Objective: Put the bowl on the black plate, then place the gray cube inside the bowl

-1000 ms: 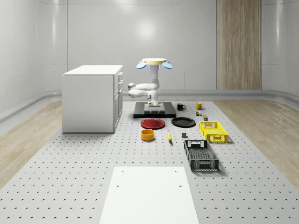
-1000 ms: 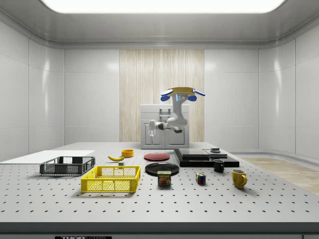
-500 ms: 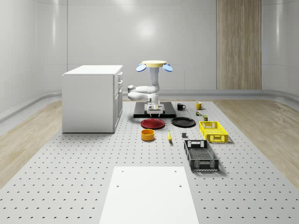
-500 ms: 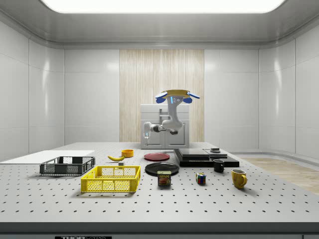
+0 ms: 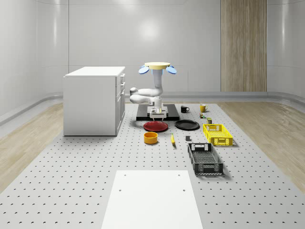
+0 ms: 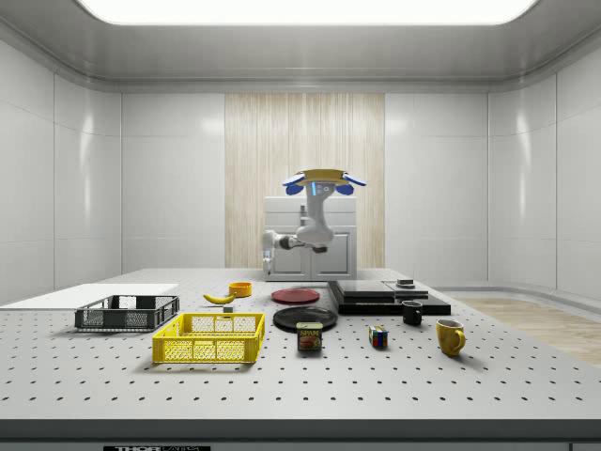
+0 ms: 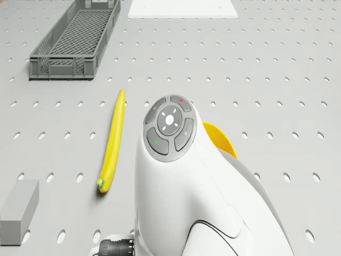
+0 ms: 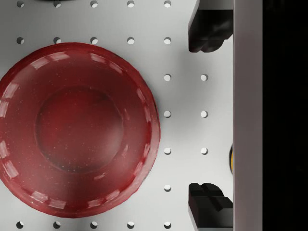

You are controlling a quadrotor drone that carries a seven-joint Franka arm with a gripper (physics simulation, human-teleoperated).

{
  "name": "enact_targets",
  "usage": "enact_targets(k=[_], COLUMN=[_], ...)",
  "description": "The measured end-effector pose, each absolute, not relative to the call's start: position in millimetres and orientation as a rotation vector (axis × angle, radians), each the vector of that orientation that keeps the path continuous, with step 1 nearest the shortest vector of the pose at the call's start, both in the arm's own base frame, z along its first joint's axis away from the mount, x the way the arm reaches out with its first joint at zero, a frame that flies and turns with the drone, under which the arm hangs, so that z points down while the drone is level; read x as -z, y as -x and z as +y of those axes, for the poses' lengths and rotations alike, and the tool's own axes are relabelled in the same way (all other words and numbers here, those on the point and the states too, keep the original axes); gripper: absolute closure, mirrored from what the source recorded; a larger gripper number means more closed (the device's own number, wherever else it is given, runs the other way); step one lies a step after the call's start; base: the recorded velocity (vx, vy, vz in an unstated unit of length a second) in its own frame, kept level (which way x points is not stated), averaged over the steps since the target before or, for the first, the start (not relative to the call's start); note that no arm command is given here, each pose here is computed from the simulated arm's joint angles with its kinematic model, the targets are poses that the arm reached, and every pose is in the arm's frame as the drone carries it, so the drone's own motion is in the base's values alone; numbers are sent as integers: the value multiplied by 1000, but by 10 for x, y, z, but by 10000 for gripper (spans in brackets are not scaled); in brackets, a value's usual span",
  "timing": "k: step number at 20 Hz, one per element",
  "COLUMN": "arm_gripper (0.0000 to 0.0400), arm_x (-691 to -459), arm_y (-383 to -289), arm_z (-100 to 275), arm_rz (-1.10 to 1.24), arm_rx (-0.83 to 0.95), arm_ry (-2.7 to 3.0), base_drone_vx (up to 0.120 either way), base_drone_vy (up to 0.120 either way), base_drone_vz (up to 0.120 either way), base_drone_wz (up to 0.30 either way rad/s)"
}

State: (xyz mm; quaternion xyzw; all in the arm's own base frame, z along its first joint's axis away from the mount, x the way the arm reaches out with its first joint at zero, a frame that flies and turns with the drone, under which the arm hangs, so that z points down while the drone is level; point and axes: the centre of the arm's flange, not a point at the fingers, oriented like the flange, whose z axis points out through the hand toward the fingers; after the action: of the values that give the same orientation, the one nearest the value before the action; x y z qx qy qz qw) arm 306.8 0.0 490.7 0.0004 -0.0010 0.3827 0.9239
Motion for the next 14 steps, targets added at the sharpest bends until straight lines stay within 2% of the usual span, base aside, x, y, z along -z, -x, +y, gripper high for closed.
enact_targets(k=[14], arm_gripper=[0], arm_x=[-4907], arm_y=[-3068], arm_z=[0], arm_rz=[-2], arm_rx=[-785], arm_ry=[-1], base_drone_vx=[120], base_drone_vy=[0], base_drone_vz=[0], base_drone_wz=[0])
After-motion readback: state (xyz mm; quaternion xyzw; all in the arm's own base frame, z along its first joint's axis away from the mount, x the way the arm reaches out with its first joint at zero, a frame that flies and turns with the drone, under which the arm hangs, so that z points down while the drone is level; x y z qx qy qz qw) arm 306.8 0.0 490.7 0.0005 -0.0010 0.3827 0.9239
